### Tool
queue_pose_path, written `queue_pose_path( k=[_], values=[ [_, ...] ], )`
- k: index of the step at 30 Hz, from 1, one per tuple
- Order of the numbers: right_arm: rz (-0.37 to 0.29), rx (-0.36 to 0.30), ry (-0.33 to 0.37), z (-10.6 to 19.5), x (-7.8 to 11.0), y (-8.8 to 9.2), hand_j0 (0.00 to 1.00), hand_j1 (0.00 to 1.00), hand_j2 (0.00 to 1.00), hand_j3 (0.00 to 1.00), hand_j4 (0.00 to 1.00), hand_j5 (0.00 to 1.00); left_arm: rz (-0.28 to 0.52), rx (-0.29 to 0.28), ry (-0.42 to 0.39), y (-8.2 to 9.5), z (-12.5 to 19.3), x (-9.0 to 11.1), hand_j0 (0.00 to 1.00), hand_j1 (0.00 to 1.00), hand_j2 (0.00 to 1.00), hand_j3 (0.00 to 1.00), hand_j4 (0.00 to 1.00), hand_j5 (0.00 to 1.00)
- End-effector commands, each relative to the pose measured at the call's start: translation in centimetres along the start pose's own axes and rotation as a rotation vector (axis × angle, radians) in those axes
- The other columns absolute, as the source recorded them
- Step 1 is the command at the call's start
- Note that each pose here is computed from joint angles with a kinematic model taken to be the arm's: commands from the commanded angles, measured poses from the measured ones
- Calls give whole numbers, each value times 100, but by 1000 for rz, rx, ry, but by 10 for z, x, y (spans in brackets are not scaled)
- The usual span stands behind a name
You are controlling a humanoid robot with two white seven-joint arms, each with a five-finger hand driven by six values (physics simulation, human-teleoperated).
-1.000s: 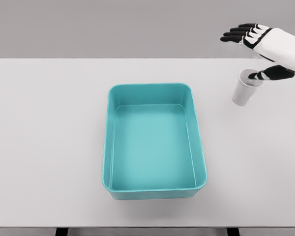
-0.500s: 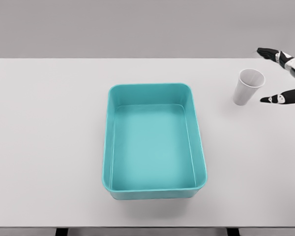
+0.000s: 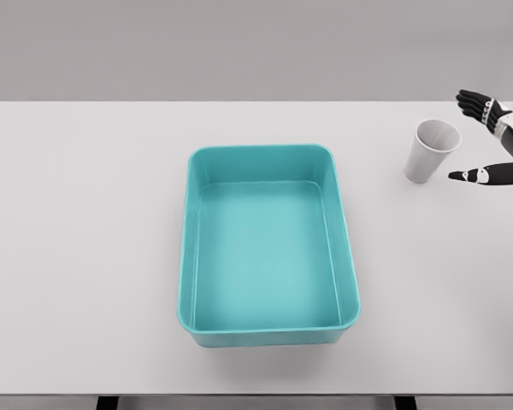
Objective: Put the paper cup into the basket with your right arm
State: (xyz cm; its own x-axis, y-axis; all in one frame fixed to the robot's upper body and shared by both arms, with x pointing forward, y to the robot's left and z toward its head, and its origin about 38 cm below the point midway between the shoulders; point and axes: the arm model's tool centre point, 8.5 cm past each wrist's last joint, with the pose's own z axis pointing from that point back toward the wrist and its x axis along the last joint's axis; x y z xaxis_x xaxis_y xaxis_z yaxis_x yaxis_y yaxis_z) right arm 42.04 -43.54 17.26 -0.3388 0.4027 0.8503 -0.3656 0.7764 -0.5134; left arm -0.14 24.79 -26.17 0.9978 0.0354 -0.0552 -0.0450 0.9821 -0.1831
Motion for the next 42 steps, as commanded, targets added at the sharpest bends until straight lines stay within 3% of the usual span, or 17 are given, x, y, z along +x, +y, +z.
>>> queue_pose_path(
  k=[1, 5, 8, 21, 24, 31, 42],
  values=[
    [-45, -31, 10, 1, -8, 2, 100, 100, 100, 100, 100, 100, 0, 0, 0, 0, 0, 0, 100, 100, 100, 100, 100, 100],
    [-108, -58, 53, 0, -34, 20, 100, 100, 100, 100, 100, 100, 0, 0, 0, 0, 0, 0, 100, 100, 100, 100, 100, 100],
    [-117, -70, 81, 4, -44, 22, 100, 100, 100, 100, 100, 100, 0, 0, 0, 0, 0, 0, 100, 100, 100, 100, 100, 100],
    [-114, -78, 75, 1, -42, 18, 100, 100, 100, 100, 100, 100, 0, 0, 0, 0, 0, 0, 100, 100, 100, 100, 100, 100],
    [-133, -87, 84, 0, -49, 24, 100, 100, 100, 100, 100, 100, 0, 0, 0, 0, 0, 0, 100, 100, 100, 100, 100, 100],
    [-142, -116, 106, -4, -57, 21, 100, 100, 100, 100, 100, 100, 0, 0, 0, 0, 0, 0, 100, 100, 100, 100, 100, 100],
    [-173, -118, 151, -18, -76, 38, 100, 100, 100, 100, 100, 100, 0, 0, 0, 0, 0, 0, 100, 100, 100, 100, 100, 100]
  ],
)
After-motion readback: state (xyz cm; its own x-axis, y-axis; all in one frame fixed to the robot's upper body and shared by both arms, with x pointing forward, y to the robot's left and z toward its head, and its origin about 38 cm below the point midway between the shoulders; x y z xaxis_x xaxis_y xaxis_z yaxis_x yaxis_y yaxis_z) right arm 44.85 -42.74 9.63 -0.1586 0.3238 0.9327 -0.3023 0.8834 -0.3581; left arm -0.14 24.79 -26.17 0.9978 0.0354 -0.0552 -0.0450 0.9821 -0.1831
